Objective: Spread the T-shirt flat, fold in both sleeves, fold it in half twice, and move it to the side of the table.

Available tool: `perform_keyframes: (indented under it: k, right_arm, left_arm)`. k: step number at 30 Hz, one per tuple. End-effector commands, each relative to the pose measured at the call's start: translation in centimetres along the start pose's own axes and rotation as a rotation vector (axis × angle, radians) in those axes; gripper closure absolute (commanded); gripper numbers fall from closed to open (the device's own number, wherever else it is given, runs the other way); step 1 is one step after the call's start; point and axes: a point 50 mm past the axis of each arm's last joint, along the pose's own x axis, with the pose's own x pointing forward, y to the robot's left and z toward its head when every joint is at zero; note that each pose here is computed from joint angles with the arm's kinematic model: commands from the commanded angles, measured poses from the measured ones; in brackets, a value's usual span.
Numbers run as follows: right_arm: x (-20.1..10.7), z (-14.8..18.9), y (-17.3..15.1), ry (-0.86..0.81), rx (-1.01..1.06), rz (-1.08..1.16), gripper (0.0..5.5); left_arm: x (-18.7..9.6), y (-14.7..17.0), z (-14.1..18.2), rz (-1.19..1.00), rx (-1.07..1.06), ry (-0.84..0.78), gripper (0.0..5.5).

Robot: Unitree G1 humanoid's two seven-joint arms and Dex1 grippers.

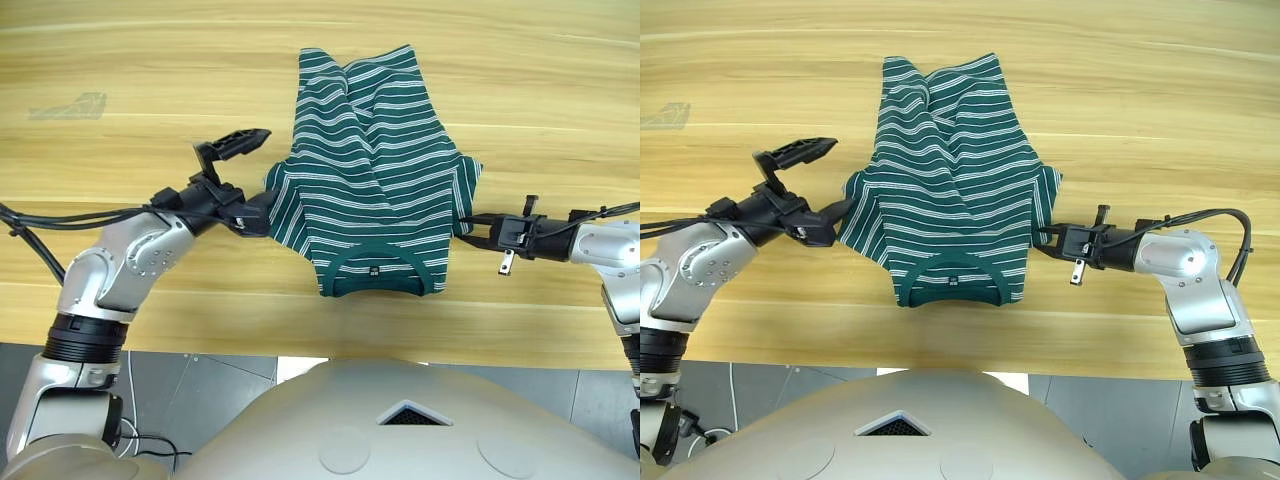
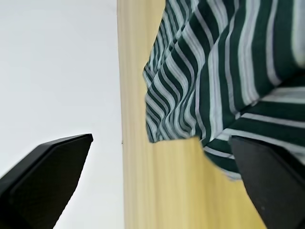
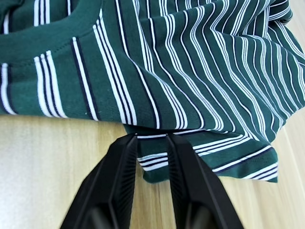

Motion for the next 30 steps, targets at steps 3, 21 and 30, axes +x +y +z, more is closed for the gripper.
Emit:
perform_keyframes:
  k: [3, 21, 30]
  right_arm:
    - [0.0, -0.6, -0.8, 0.047, -0.033, -0.012, 4.39]
    - [0.1, -2.9, 1.4, 0.165, 0.001, 0.088, 5.48]
    - [0.7, -3.1, 2.1, 0.155, 0.02, 0.12, 5.48]
  left_arm:
    - [0.5, -1.7, 0.5, -0.054, -0.033, -0.022, 0.21]
    - [1.1, -4.0, 0.0, -0.125, -0.059, -0.029, 0.19]
    - [0.3, -4.0, -0.8, -0.123, -0.055, 0.005, 0.19]
